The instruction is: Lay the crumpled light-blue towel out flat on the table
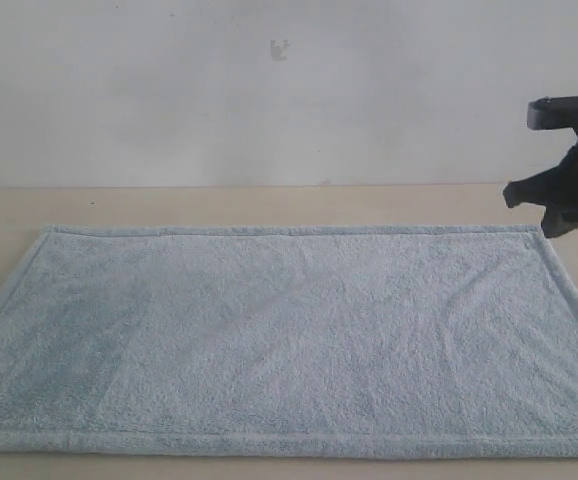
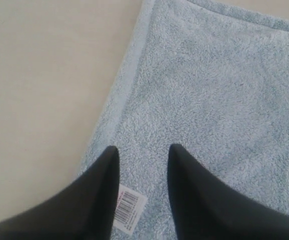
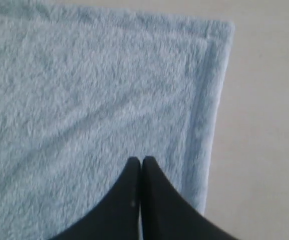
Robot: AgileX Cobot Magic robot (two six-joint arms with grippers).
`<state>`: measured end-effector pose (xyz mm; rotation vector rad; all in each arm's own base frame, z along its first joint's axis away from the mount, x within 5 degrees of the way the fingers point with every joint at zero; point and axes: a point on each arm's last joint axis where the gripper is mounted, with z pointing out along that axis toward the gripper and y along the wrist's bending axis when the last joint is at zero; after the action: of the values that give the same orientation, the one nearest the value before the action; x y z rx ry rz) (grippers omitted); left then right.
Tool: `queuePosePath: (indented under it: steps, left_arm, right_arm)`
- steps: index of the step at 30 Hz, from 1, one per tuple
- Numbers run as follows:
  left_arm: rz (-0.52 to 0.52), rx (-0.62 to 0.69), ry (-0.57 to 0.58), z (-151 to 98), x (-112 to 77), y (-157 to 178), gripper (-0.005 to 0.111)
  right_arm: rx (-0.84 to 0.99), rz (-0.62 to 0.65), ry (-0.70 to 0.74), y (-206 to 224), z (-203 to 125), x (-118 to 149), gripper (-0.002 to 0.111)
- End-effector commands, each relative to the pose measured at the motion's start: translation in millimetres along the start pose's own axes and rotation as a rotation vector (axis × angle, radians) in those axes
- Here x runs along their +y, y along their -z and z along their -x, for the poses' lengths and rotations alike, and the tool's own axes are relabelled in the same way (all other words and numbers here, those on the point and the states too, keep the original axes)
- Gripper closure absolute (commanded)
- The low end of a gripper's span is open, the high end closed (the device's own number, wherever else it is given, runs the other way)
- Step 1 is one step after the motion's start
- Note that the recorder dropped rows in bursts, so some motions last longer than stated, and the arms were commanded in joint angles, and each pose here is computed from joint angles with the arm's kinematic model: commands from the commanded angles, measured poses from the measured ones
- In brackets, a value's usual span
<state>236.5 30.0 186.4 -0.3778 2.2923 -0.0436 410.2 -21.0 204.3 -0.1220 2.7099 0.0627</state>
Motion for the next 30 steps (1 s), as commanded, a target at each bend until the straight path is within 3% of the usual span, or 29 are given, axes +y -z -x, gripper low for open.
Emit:
queuePosePath:
  steps: [1,6,10,16,23,30]
  left_arm:
    - [-0.012,0.016,0.008,-6,-0.4,-8,0.075]
    - [-0.001,0.076,0.042,-16,1.3,-21,0.075]
    - [-0.004,0.085,0.057,-18,1.2,-26,0.075]
    - [-0.011,0.084,0.074,-18,-1.1,-26,0.075]
    - [-0.065,0.082,0.001,-20,-16.6,-25,0.075]
    - [-0.073,0.08,-0.005,-21,-18.8,-25,0.075]
  right_arm:
    - [-0.078,-0.024,-0.037,29,-52,9,0.108]
    - [-0.023,-0.028,-0.056,36,-123,19,0.108]
    - [-0.041,-0.037,-0.107,39,-146,22,0.108]
    - [0.03,-0.035,-0.122,24,-167,23,0.108]
    - [0.056,-0.05,-0.122,7,-169,20,0.108]
    - [0.081,-0.069,-0.122,-5,-172,17,0.108]
